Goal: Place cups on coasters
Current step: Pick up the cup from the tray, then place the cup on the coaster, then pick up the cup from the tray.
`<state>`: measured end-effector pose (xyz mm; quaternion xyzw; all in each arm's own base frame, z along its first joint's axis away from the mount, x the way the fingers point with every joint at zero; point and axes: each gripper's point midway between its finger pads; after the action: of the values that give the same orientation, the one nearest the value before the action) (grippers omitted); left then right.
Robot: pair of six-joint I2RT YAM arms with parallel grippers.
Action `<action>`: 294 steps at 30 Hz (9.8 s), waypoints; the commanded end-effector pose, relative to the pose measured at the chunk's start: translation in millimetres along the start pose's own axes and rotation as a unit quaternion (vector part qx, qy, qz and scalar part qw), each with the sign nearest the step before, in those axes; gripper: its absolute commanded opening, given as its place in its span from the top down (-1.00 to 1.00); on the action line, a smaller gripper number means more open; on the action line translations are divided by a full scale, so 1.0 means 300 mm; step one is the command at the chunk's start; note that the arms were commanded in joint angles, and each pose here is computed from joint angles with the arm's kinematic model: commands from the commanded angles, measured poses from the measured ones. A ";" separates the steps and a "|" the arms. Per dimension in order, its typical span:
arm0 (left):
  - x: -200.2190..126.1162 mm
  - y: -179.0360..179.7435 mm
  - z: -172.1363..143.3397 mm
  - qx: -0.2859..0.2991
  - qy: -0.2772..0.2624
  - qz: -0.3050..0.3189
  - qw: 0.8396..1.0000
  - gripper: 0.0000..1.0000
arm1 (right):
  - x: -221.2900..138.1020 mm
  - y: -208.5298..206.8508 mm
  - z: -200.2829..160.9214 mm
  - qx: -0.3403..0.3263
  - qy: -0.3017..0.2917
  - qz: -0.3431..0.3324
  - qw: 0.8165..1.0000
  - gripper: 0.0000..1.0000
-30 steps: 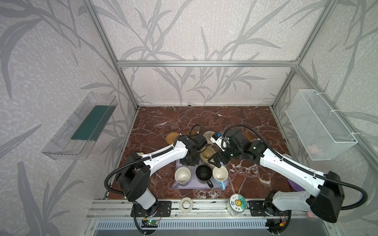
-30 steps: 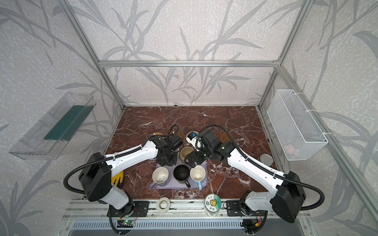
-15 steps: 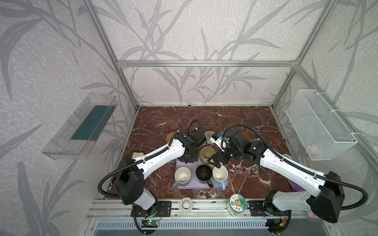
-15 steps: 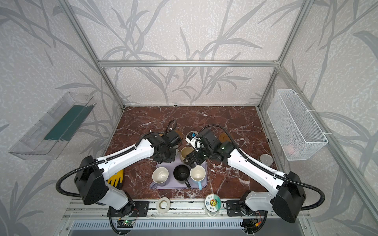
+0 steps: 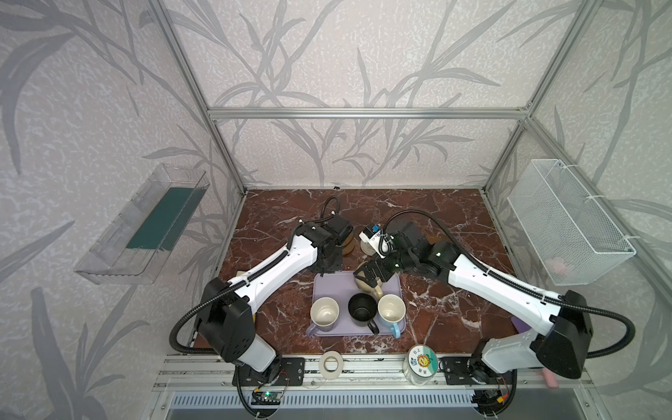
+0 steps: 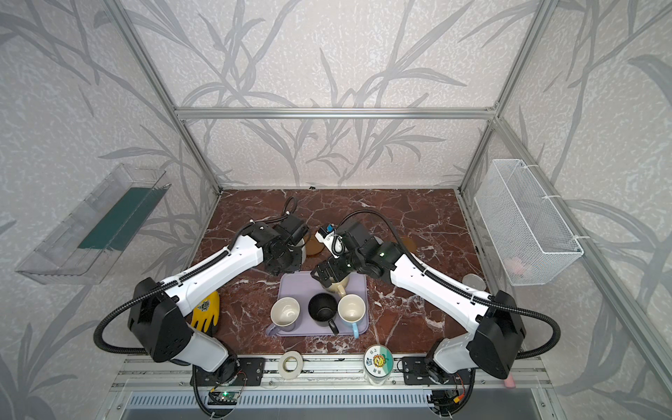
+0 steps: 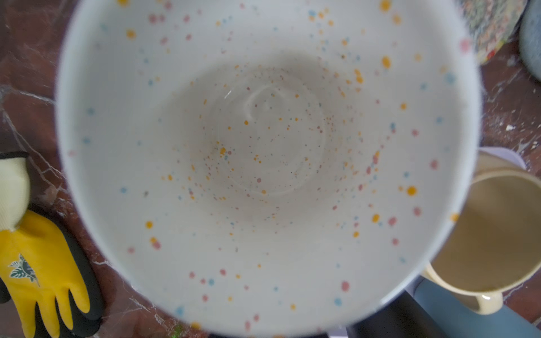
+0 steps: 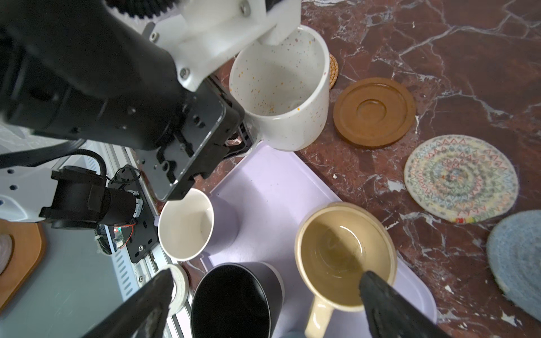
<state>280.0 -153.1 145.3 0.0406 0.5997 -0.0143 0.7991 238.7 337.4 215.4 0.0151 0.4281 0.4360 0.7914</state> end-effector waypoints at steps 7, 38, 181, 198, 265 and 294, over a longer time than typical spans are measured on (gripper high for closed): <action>-0.115 0.102 0.202 -0.013 -0.088 -0.002 0.996 1.00 | 0.061 0.016 0.118 -0.003 -0.014 -0.022 1.000 -0.98; 0.148 0.264 0.330 -0.045 -0.037 0.006 0.998 1.00 | 0.242 0.035 0.220 0.009 -0.009 0.001 1.000 -0.98; -0.232 0.173 0.253 -0.068 -0.163 -0.171 0.969 -0.99 | -0.104 -0.139 0.052 -0.018 -0.076 -0.155 0.985 -0.98; -0.234 0.000 0.108 -0.066 -0.151 -0.295 0.941 -0.95 | 0.000 -0.183 -0.209 0.044 0.068 -0.140 0.987 -0.95; 0.004 -0.151 -0.032 -0.080 -0.065 -0.268 0.958 -0.91 | 0.212 -0.246 -0.361 0.062 0.136 -0.175 0.973 0.07; -0.017 -0.160 0.003 -0.079 -0.075 -0.270 0.957 -0.91 | 0.142 -0.191 -0.252 0.050 0.088 -0.165 0.981 1.00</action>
<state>269.6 -198.5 141.2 -0.1856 0.5341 -0.1875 0.8032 229.1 296.1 80.9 -0.0715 0.5507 0.2611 0.7896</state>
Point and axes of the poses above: each gripper's point midway between its finger pads, its own x axis out along the fingers, its own y axis along the line the jaws close on, z = x × y, and after that the axes turned 6 degrees about x, right-handed
